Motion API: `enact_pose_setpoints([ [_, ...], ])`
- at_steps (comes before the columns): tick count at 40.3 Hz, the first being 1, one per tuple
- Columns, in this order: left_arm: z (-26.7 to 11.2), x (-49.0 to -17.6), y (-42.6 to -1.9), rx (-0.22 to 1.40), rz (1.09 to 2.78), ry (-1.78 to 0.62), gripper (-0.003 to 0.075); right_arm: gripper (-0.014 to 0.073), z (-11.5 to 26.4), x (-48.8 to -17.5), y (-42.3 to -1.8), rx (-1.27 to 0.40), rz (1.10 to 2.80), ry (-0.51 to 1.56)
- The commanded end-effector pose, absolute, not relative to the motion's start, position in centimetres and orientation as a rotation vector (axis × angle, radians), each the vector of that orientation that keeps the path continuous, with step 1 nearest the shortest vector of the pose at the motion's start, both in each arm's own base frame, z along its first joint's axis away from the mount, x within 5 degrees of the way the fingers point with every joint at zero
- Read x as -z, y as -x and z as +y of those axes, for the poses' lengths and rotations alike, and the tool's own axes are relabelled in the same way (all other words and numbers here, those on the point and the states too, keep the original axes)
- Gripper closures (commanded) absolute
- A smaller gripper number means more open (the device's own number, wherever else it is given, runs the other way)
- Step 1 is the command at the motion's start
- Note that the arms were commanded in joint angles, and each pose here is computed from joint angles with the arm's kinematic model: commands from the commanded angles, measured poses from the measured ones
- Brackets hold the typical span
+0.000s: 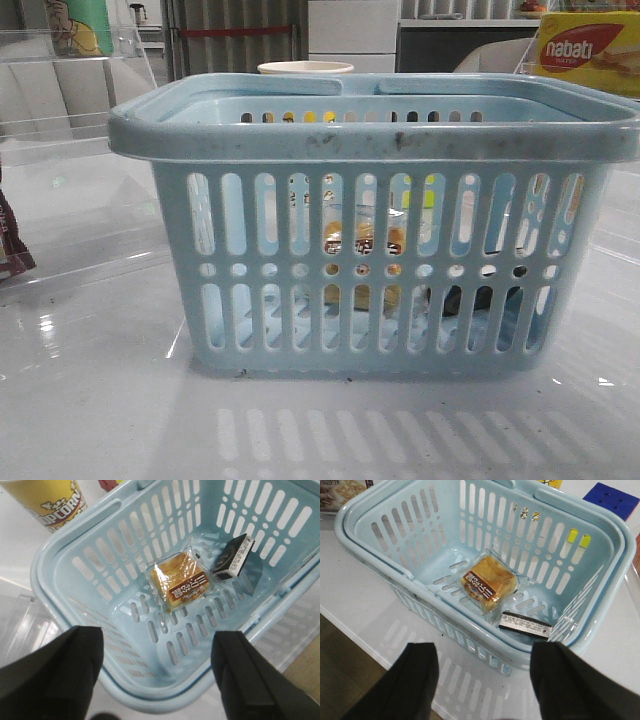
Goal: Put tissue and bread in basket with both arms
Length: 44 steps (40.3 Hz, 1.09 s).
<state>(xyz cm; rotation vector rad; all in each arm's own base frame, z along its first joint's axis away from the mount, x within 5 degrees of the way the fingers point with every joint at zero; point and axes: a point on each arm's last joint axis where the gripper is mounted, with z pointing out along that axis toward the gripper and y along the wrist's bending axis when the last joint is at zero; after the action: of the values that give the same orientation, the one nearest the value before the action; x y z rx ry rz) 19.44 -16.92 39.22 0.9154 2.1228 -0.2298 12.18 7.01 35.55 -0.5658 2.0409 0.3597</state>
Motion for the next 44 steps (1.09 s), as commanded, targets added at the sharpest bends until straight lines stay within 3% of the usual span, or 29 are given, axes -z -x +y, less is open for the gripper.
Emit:
enact_pose_setpoints([
  [1,-15.1,-41.1,-17.1,0.309,1.965,-0.814,0.0213,0.0085,7.0,-37.0,-12.3,-0.368,1.947,0.546],
  [12,-10.4,-38.6,-12.1,0.39,1.888,-0.721,0.0213,0.0085,7.0,-36.8,-12.2,-0.364,1.964,0.553],
  [17,-8.9,-37.3,-10.4,0.402,1.871,-0.709,0.0213,0.0085,6.6,-36.5,-12.3,-0.28,1.984,0.593],
  [33,-7.9,-35.6,-9.3,0.408,1.858,-0.707,0.022,0.0094,6.1,-35.9,-12.1,-0.224,2.065,0.6],
  [36,-7.9,-35.6,-9.4,0.408,1.859,-0.707,0.027,0.0151,6.1,-35.9,-12.1,-0.224,2.064,0.6],
  [44,-7.9,-35.6,-9.4,0.406,1.858,-0.708,0.0473,0.0417,6.1,-35.8,-12.1,-0.229,2.07,0.599],
])
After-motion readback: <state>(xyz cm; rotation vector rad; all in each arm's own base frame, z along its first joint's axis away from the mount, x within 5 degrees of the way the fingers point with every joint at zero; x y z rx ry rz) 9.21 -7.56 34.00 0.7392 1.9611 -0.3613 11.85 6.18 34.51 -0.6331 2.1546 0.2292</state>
